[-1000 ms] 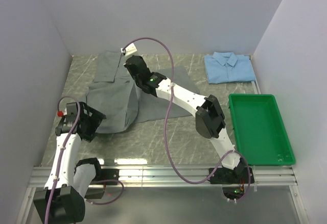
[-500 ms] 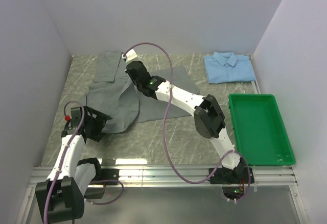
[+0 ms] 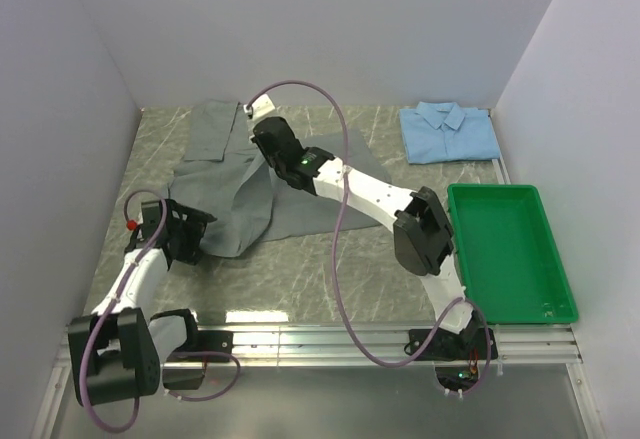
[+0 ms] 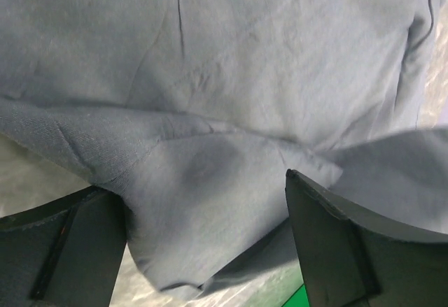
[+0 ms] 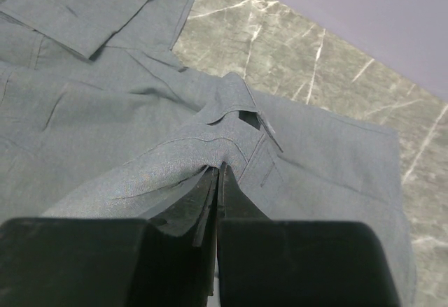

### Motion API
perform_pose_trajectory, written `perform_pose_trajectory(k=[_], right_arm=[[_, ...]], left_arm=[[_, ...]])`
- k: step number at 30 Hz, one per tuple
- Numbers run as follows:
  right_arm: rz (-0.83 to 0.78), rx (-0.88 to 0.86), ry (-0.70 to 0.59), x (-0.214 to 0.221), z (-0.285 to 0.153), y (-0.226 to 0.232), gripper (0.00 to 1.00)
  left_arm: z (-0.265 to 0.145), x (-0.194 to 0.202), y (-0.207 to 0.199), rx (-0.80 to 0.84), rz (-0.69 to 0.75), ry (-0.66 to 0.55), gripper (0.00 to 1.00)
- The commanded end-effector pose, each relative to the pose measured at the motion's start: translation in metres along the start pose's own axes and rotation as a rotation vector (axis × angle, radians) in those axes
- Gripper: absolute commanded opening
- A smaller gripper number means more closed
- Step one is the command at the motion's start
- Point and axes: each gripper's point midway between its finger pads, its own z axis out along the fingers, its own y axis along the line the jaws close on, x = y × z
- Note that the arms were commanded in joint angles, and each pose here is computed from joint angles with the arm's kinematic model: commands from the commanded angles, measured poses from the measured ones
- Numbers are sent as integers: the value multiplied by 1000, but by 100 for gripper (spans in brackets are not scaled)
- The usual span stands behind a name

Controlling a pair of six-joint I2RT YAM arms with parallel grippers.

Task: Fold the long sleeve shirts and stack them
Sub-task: Fold the shirt

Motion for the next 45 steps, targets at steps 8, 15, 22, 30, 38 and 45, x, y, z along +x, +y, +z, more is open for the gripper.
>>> perform_pose_trajectory(k=[8, 15, 22, 30, 38, 45], right_arm=[[-54, 32, -35, -28, -40, -35, 0], [-92, 15, 4, -18, -45, -36, 0], [-141, -9, 113, -6, -55, -36, 0], [-100, -52, 88, -15, -71, -36, 0], [-67, -30, 40, -32, -60, -33, 1], [-33, -40, -16, -47, -59, -30, 1]], left_arm=[[15, -40, -34, 43, -94, -49, 89], [24, -50, -32, 41, -142, -8, 89], [23, -53, -23, 34, -171, 44, 90], [6, -55, -4, 9, -151, -1, 90], [9, -44, 29, -66, -154, -9, 89], [10, -43, 56, -117, -168, -35, 89]])
